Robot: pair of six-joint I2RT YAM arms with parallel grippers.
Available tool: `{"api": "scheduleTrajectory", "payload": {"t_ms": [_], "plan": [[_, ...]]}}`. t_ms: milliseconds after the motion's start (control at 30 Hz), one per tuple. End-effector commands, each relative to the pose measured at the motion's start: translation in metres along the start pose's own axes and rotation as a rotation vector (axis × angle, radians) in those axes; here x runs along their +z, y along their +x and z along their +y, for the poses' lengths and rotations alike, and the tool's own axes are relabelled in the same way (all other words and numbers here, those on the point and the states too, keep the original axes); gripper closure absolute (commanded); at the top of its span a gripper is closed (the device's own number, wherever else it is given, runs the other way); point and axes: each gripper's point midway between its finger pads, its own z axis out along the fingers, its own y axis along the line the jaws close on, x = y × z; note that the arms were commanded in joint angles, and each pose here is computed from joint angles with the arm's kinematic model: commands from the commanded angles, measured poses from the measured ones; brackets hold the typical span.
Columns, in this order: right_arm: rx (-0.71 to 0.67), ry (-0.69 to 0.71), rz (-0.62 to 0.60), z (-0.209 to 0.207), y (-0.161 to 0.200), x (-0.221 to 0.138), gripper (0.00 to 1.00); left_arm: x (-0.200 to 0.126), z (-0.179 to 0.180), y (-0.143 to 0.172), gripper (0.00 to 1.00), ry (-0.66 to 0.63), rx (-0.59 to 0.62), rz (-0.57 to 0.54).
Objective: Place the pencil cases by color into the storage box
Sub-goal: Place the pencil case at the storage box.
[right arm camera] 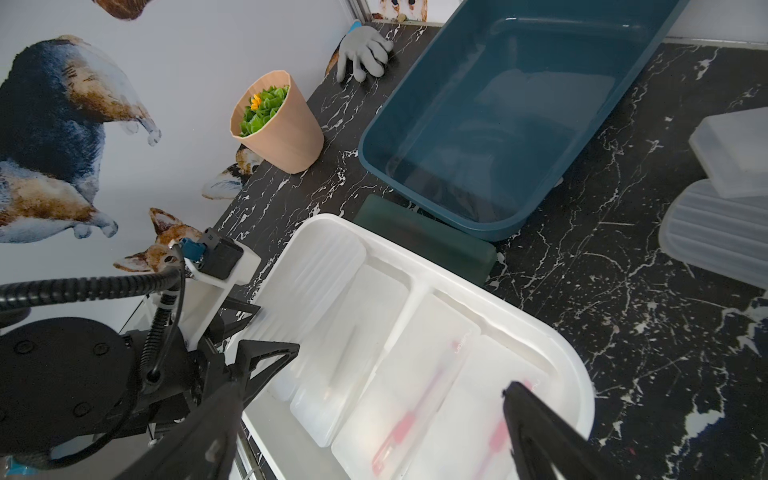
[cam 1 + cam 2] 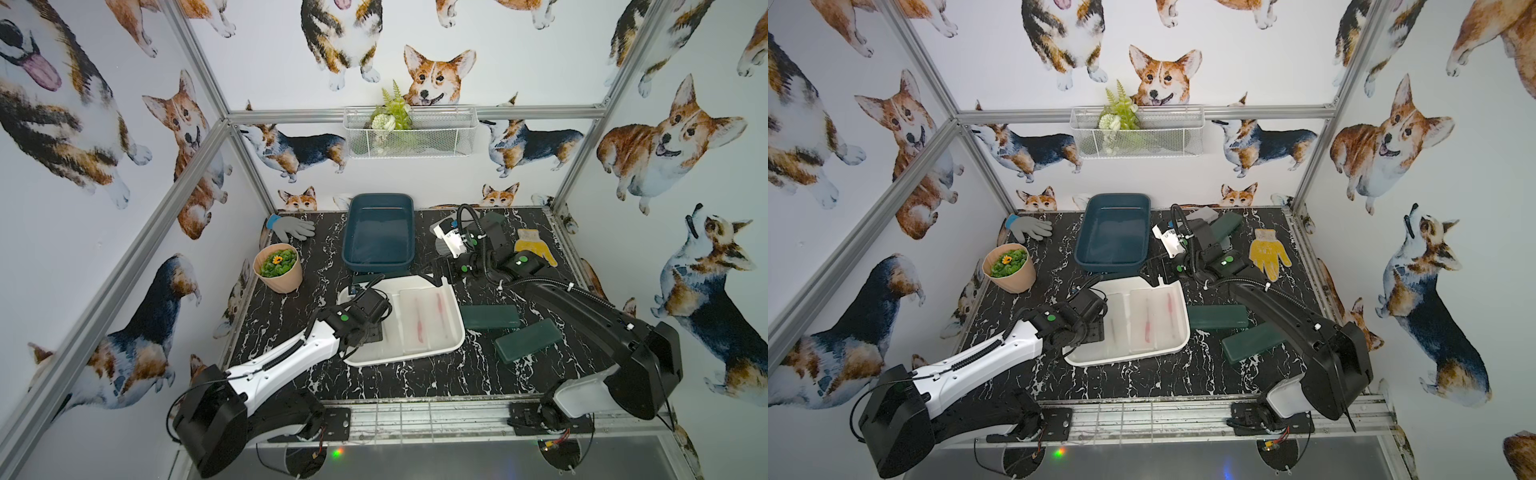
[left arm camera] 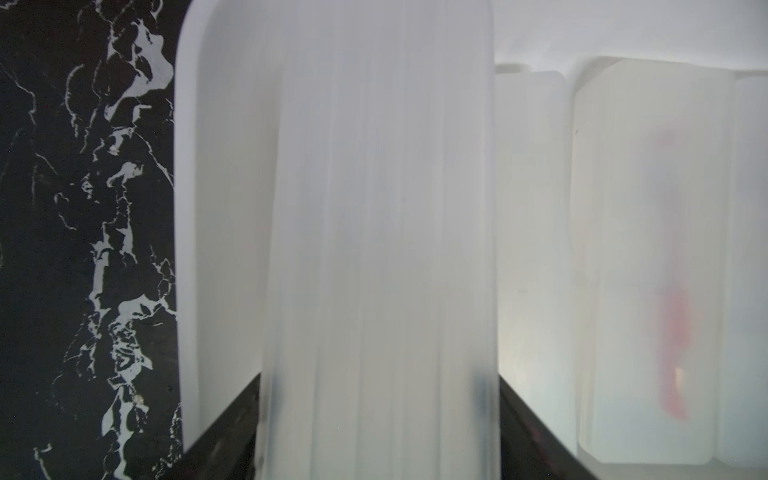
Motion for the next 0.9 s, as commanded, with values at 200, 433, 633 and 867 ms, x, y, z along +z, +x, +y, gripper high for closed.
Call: {"api": "scheduleTrajectory", "payload": {"t_ms": [200,433,633,867], "plan": [[-0.019,0.002,0.018,0.0,0.005,-0.002,0.01,0.012,0.004,0.001,0.28,-0.042,-0.044,-0.009],[-0.008,-0.003,0.023,0.0,0.01,-0.002,0.01,0.016,0.009,0.006,0.24,-0.058,-0.053,0.0],[0.011,-0.003,0.015,-0.003,0.01,-0.004,0.01,0.016,0.009,0.005,0.17,-0.065,-0.045,-0.001],[0.089,-0.007,-0.018,-0.016,0.001,-0.011,0.01,0.013,0.007,-0.001,0.07,-0.072,-0.025,-0.01]]}}
